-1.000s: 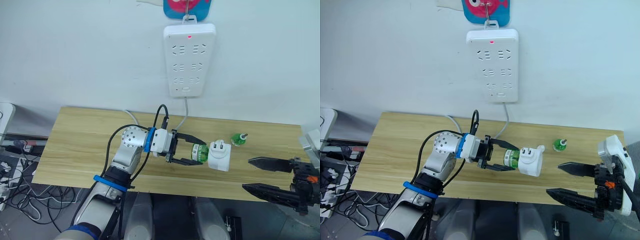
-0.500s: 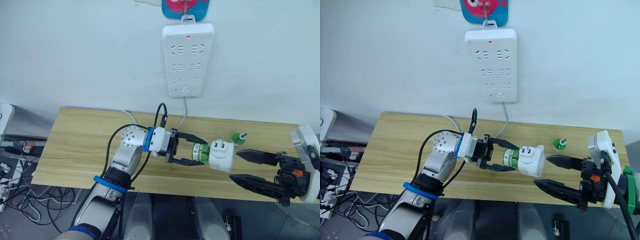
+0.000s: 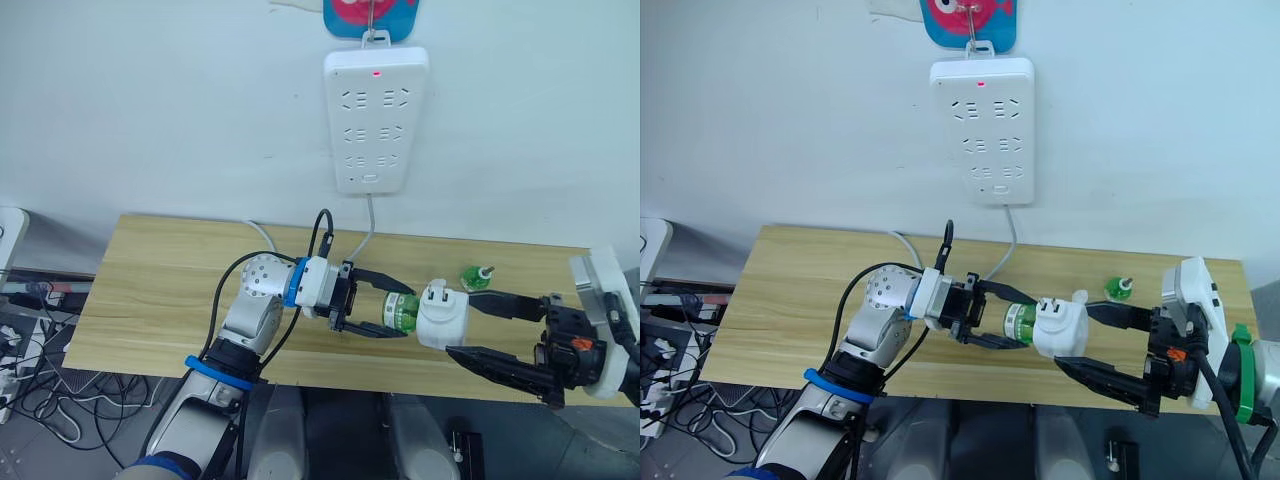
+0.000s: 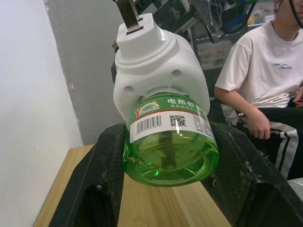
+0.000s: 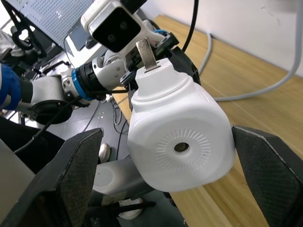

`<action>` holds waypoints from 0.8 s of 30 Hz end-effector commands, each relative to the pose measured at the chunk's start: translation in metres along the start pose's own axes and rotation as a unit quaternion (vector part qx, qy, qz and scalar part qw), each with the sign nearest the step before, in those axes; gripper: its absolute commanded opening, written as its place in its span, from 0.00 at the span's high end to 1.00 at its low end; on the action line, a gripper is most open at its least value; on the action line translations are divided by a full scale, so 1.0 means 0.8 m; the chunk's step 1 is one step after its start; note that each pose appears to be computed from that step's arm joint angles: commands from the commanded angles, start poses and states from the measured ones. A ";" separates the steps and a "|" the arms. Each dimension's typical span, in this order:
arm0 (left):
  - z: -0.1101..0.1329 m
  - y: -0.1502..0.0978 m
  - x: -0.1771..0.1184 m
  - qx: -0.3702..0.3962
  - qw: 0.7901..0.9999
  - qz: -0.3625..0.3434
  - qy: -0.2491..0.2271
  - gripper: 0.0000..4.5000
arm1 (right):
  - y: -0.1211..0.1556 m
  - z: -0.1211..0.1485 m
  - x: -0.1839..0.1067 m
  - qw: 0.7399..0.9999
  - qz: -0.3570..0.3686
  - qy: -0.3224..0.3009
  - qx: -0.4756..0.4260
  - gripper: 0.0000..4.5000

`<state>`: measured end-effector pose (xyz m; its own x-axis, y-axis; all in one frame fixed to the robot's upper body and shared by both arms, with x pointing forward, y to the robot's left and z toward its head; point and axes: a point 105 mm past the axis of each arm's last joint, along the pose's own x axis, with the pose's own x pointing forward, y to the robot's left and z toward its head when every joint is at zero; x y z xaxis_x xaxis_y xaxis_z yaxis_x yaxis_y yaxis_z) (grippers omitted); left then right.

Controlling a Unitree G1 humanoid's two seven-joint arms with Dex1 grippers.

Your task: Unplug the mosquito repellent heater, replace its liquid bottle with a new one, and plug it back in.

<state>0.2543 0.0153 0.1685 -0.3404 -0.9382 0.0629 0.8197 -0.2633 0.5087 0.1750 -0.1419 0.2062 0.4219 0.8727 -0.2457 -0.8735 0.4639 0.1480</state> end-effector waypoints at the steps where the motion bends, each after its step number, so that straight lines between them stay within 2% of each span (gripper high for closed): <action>1: 0.013 -0.001 0.005 0.008 1.000 -0.003 -0.024 0.50 | 0.016 0.002 0.009 0.999 0.032 0.000 -0.026 0.01; 8: 0.016 0.000 0.006 -0.001 1.000 -0.003 -0.028 0.50 | 0.016 0.003 0.017 0.999 0.040 -0.005 -0.026 0.01; 11: 0.017 -0.001 0.006 -0.002 1.000 -0.004 -0.028 0.50 | 0.015 0.002 0.018 0.999 0.043 -0.004 -0.023 0.12; 14: 0.017 -0.002 0.006 -0.002 1.000 -0.005 -0.027 0.50 | 0.014 0.003 0.017 0.999 0.046 -0.010 -0.010 0.31; 17: 0.017 -0.002 0.006 -0.001 1.000 -0.005 -0.027 0.50 | 0.014 0.003 0.016 0.999 0.048 -0.009 -0.006 0.31; 24: 0.008 0.002 0.008 0.053 0.999 -0.003 0.005 0.50 | 0.021 0.003 0.014 0.986 0.054 -0.031 0.152 0.31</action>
<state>0.2499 0.0124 0.1724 -0.3521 -0.9338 0.0637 0.7927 -0.2613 0.5508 0.1800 -0.1362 0.2021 0.4254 0.8820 -0.2027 -0.8073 0.4710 0.3555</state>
